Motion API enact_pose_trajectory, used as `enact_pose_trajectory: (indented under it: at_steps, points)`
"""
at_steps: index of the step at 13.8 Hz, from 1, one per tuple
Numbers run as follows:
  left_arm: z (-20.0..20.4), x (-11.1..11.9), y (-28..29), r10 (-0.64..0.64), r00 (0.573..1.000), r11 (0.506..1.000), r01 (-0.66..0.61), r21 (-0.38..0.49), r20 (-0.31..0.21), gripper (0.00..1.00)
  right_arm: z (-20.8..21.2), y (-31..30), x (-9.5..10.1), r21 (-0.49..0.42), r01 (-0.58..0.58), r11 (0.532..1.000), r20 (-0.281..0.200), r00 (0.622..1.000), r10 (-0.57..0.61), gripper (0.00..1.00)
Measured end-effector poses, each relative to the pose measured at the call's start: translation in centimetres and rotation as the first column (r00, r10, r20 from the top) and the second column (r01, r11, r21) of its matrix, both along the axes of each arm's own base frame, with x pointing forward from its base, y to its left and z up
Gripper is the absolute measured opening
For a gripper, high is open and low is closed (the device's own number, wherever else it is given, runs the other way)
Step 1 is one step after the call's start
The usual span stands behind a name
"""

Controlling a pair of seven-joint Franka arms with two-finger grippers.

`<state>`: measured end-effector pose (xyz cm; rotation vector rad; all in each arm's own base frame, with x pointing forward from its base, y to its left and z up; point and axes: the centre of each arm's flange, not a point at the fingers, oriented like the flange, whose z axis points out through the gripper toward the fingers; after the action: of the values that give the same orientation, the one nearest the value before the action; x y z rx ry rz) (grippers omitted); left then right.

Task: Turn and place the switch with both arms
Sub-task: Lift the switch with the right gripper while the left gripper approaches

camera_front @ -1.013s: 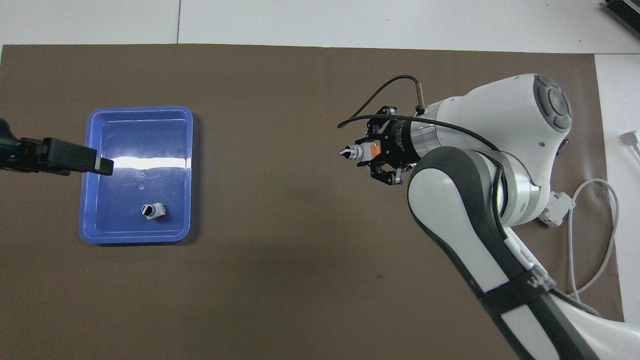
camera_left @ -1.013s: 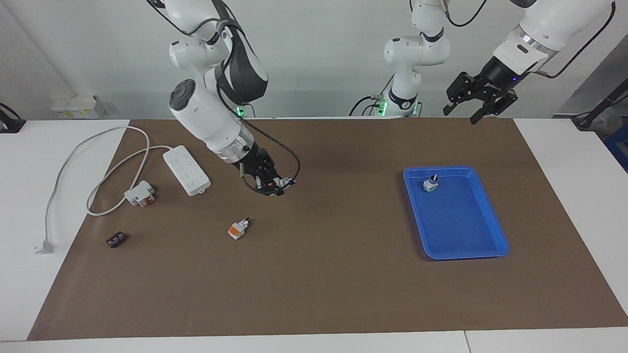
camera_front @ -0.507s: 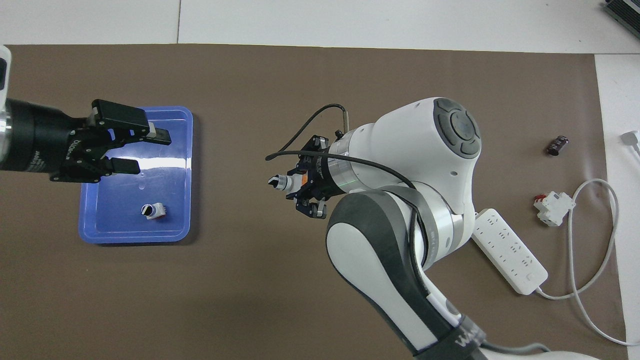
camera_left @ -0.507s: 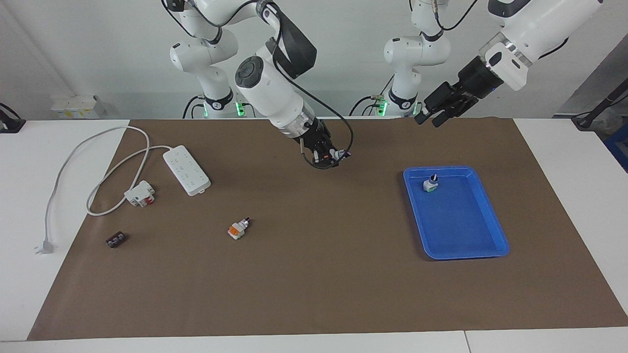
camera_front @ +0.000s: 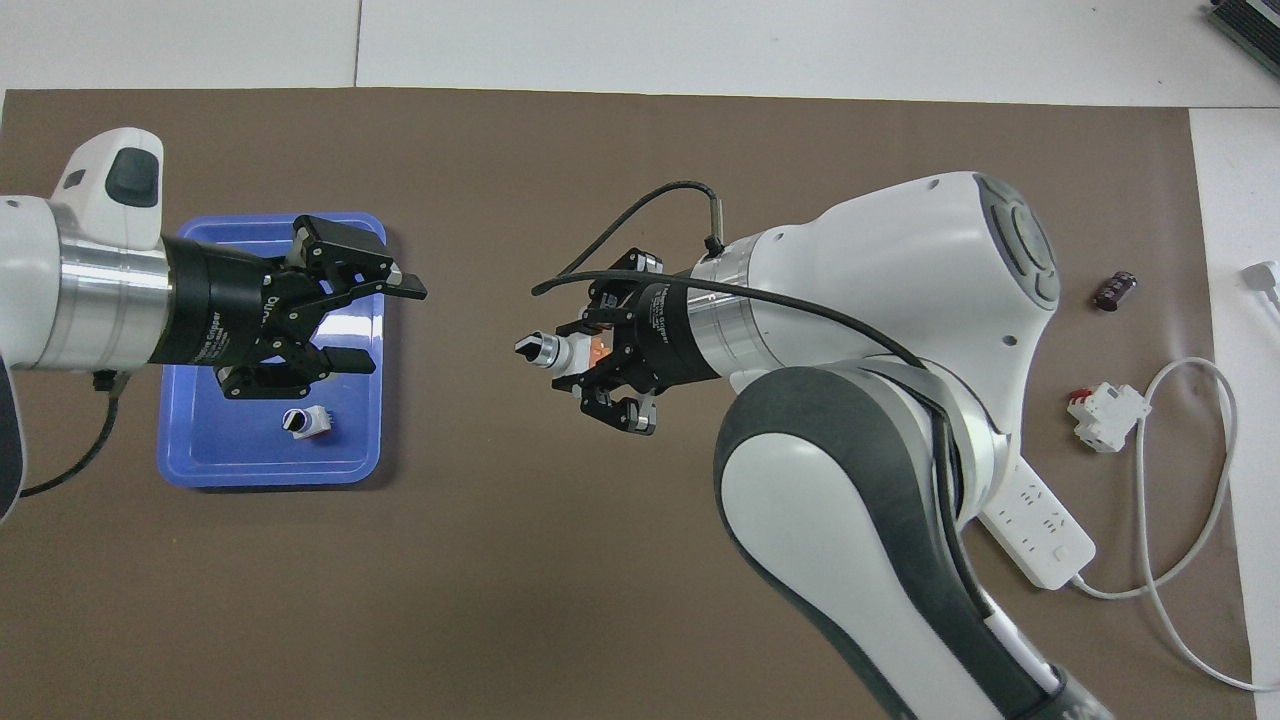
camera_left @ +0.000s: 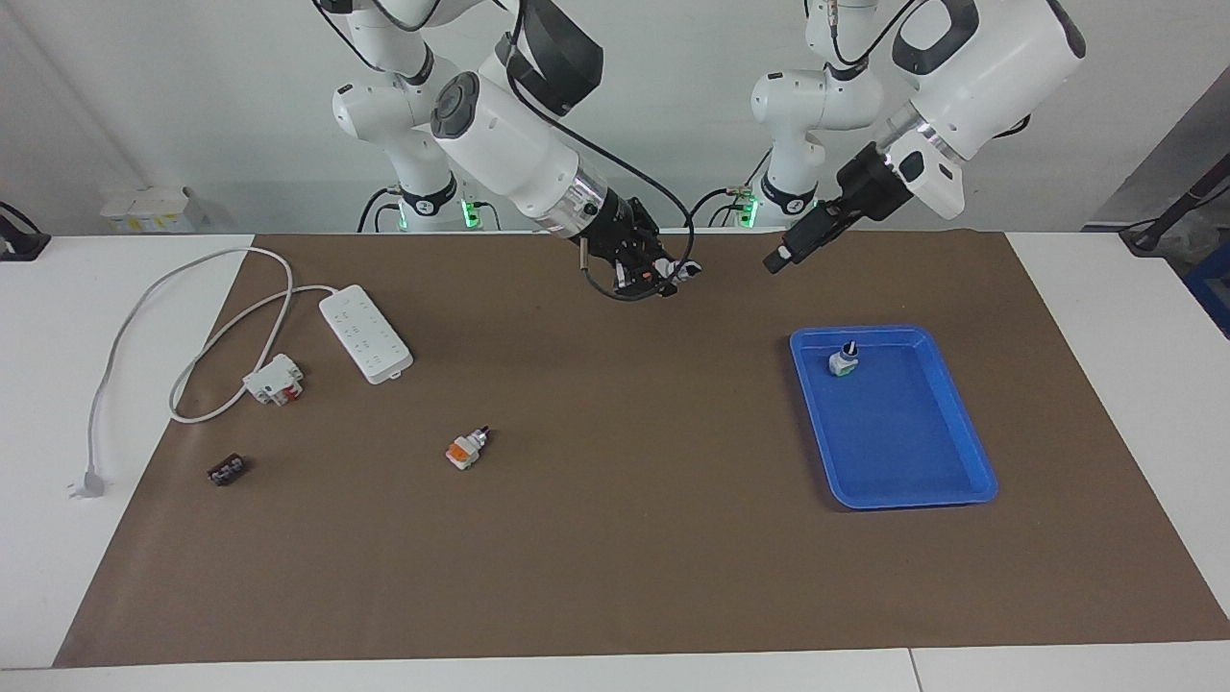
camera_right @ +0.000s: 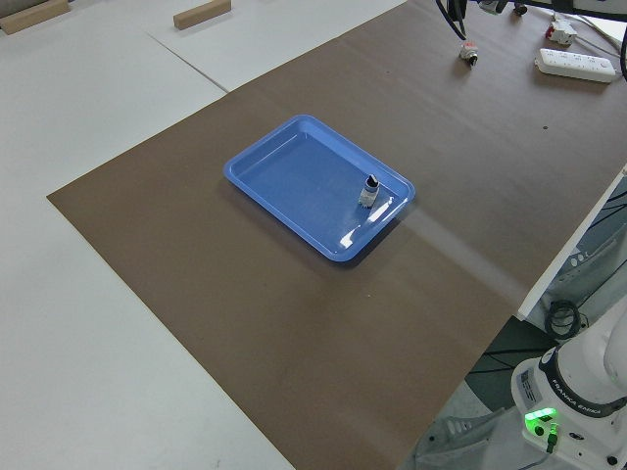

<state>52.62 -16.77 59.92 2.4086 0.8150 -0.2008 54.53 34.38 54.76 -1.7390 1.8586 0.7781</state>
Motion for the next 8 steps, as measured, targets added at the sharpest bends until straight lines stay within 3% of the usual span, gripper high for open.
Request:
enact_pose_trajectory:
  at_steps: [4,8]
  points:
    - [-0.2,0.8,-1.3,0.078,0.997,0.996,-0.079,-0.052,-0.028,0.84,-0.3,0.2,-0.2,0.036,-0.100,0.994,0.078,0.992,0.097,0.41]
    - [-0.1,-0.3,-4.5,0.068,0.995,0.996,-0.073,-0.057,-0.075,0.85,-0.3,0.3,-0.3,0.036,-0.119,0.992,0.093,0.989,0.115,0.41]
